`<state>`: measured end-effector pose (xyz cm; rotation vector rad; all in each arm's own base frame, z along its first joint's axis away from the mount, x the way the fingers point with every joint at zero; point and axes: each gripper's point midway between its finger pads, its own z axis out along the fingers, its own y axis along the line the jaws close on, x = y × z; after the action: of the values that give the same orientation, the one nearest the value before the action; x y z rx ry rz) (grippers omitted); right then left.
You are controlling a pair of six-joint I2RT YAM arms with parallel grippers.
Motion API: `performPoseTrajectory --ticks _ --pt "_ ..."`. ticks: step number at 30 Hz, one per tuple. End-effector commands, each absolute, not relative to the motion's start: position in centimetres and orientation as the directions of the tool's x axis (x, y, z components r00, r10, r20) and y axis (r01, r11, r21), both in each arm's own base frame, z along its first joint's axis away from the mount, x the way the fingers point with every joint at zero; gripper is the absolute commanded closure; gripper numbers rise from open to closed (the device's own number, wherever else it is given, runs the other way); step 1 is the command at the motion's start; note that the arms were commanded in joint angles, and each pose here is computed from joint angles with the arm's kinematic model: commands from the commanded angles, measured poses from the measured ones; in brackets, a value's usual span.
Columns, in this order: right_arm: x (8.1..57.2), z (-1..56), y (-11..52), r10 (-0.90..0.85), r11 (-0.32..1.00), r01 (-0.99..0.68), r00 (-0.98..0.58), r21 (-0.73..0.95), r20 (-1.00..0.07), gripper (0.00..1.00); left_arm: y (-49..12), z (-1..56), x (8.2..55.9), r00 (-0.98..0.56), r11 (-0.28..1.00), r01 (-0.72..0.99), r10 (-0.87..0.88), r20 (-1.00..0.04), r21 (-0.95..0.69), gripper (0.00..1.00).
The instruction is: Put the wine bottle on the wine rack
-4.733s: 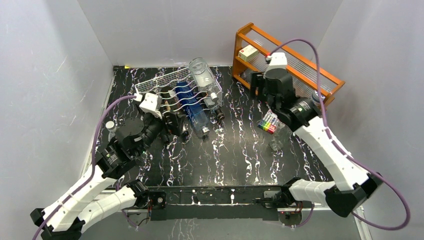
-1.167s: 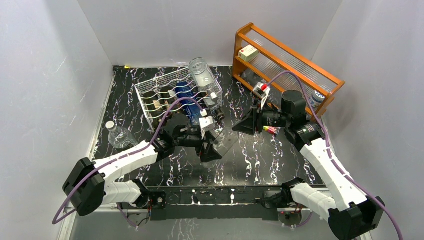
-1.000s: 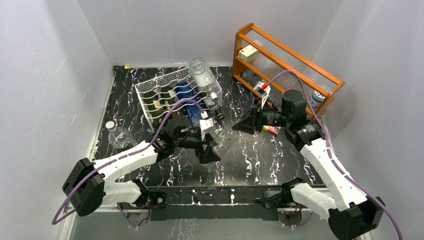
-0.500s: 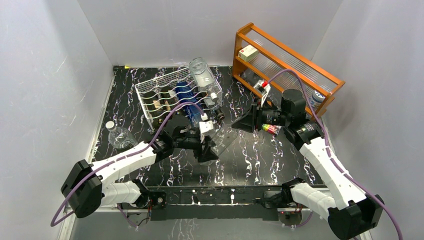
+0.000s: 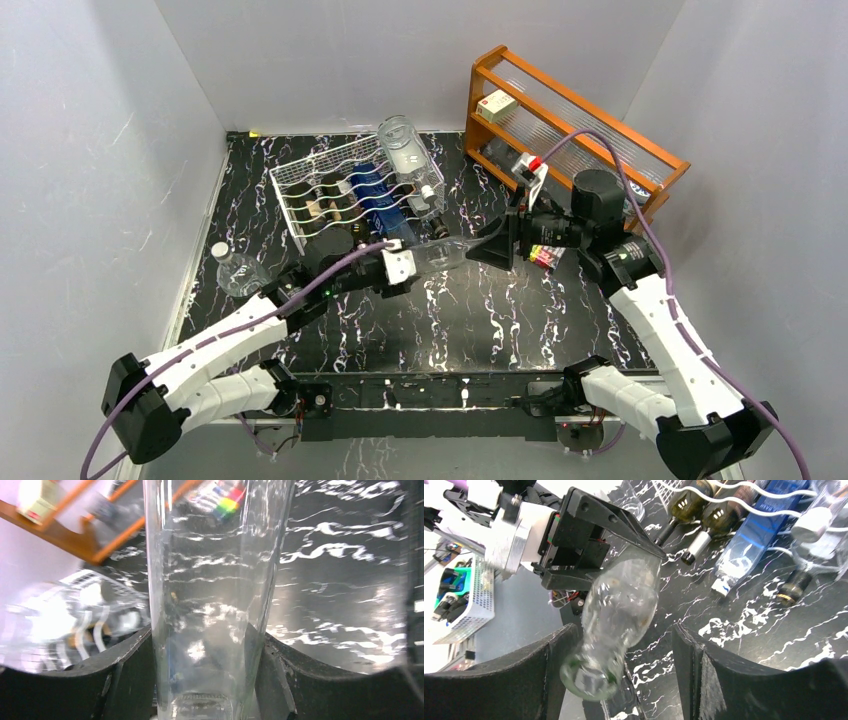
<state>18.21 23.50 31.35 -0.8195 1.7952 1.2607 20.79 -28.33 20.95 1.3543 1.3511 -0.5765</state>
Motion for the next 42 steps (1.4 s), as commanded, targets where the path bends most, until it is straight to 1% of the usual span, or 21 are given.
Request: performPoseTrajectory --ticks 1,7,12,17,21,28,31,37,38,42 --pt "18.6 35.1 22.9 -0.072 0.320 -0.891 -0.363 0.323 -0.929 0.20 -27.1 27.9 23.8 0.572 0.235 0.673 0.435 -0.695 0.701 1.00" --pt "19.3 36.2 22.6 -0.089 0.354 -0.897 -0.312 0.263 -0.946 0.14 -25.6 29.0 26.0 0.658 0.210 0.491 0.547 -0.519 0.845 1.00" --pt "21.7 34.9 22.7 -0.117 0.420 -0.864 -0.355 0.278 -0.928 0.13 -25.5 30.8 26.9 0.730 0.190 0.335 0.568 -0.381 0.923 1.00" --pt "23.4 33.5 23.6 -0.141 0.424 -0.853 -0.393 0.303 -0.909 0.12 -25.8 30.9 27.1 0.759 0.138 0.270 0.578 -0.299 0.953 1.00" --pt "23.1 32.6 25.2 -0.185 0.361 -0.884 -0.381 0.298 -0.906 0.10 -25.9 30.3 27.0 0.778 0.104 0.234 0.577 -0.250 0.967 1.00" --pt "21.3 30.1 28.2 -0.284 0.264 -0.911 -0.386 0.315 -0.878 0.10 -26.4 30.0 26.2 0.802 0.074 0.241 0.547 -0.242 0.968 1.00" --pt "20.9 29.3 28.8 -0.309 0.251 -0.913 -0.391 0.322 -0.867 0.11 -26.4 30.1 26.0 0.808 0.072 0.238 0.538 -0.239 0.969 1.00" --pt "19.7 29.1 29.2 -0.330 0.216 -0.921 -0.380 0.323 -0.864 0.23 -26.3 29.9 25.8 0.808 0.061 0.245 0.538 -0.239 0.968 1.00" --pt "19.4 29.0 29.3 -0.336 0.209 -0.922 -0.379 0.325 -0.862 0.23 -26.3 30.0 25.7 0.810 0.064 0.246 0.535 -0.241 0.967 1.00" --pt "19.1 28.4 29.6 -0.357 0.206 -0.922 -0.382 0.327 -0.853 0.14 -26.5 30.3 25.5 0.816 0.063 0.245 0.525 -0.241 0.967 1.00"
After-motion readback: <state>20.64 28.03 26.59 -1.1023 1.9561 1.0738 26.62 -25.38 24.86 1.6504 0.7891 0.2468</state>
